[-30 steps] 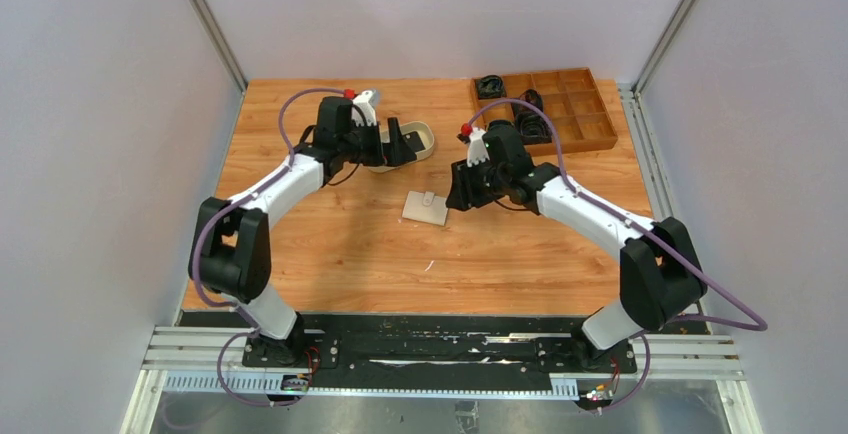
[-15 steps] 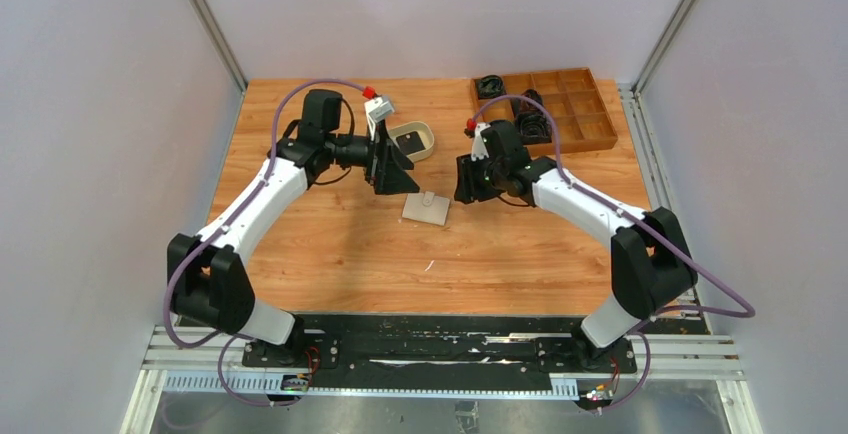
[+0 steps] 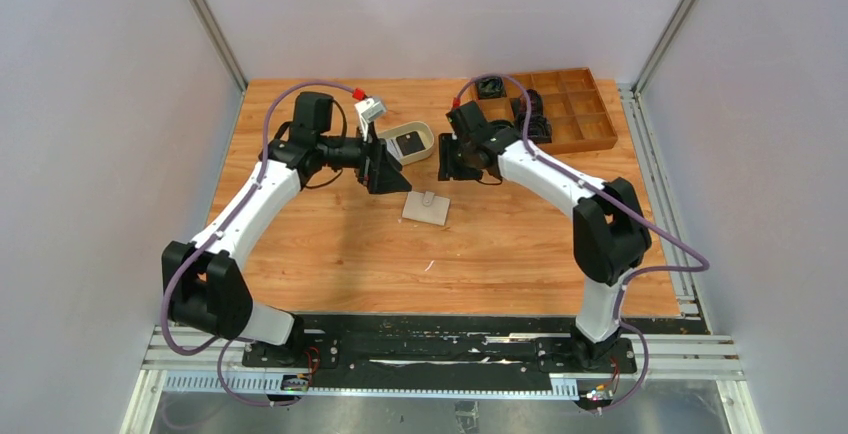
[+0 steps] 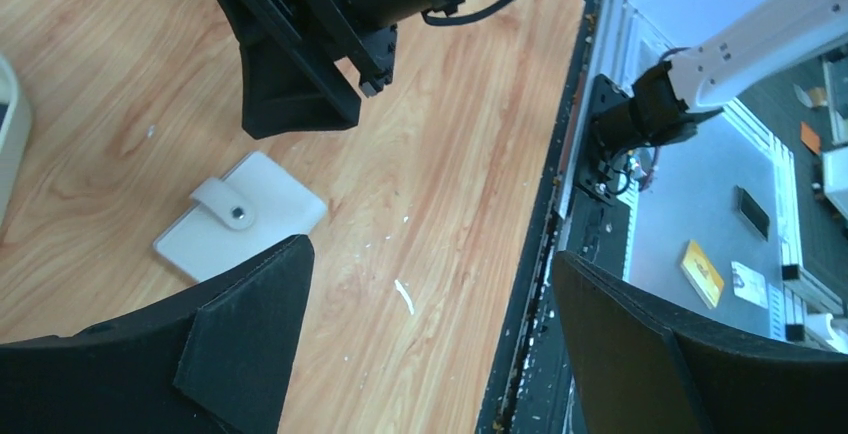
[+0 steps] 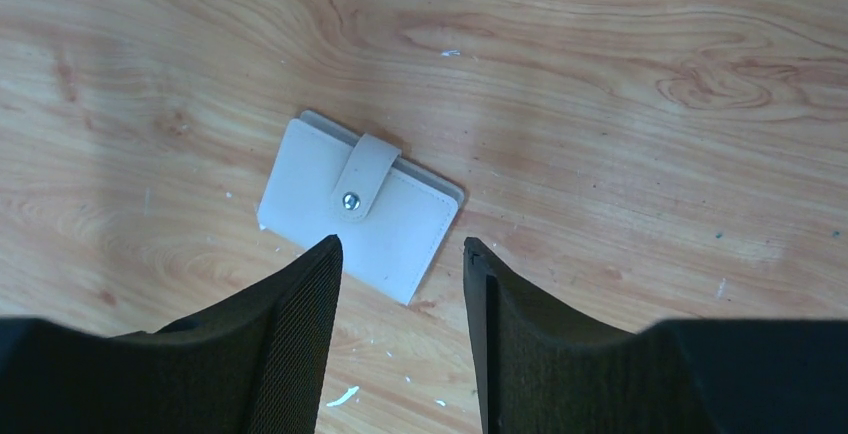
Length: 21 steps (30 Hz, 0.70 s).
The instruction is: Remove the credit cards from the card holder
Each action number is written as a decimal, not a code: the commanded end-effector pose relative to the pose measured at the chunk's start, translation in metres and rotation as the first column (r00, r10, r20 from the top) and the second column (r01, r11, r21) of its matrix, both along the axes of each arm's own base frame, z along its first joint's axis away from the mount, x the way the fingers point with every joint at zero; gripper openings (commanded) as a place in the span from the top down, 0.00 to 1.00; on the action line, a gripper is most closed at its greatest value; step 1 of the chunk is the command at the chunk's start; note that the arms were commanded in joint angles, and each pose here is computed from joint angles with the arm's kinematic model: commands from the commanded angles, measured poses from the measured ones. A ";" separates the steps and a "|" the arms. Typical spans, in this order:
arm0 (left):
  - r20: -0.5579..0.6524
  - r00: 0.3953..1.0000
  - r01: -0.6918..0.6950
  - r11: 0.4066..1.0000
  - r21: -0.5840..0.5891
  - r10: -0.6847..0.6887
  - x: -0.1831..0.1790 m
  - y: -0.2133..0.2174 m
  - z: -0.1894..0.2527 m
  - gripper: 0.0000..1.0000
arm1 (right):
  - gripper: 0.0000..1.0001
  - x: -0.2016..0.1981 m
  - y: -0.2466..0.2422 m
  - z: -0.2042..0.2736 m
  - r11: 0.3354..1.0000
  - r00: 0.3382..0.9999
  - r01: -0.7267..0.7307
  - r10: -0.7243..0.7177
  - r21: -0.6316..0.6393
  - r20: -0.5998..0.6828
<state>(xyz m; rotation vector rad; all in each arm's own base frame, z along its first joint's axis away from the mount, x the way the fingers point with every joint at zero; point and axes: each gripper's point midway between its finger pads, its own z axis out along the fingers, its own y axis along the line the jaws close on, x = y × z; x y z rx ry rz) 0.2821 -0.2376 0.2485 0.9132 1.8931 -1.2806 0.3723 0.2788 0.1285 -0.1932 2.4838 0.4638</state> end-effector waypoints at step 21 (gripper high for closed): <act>0.286 0.696 -0.698 0.713 0.057 0.659 0.069 0.092 -0.026 0.00 | 0.47 0.004 0.043 -0.066 0.964 0.966 0.137 -0.182 -0.228 -0.187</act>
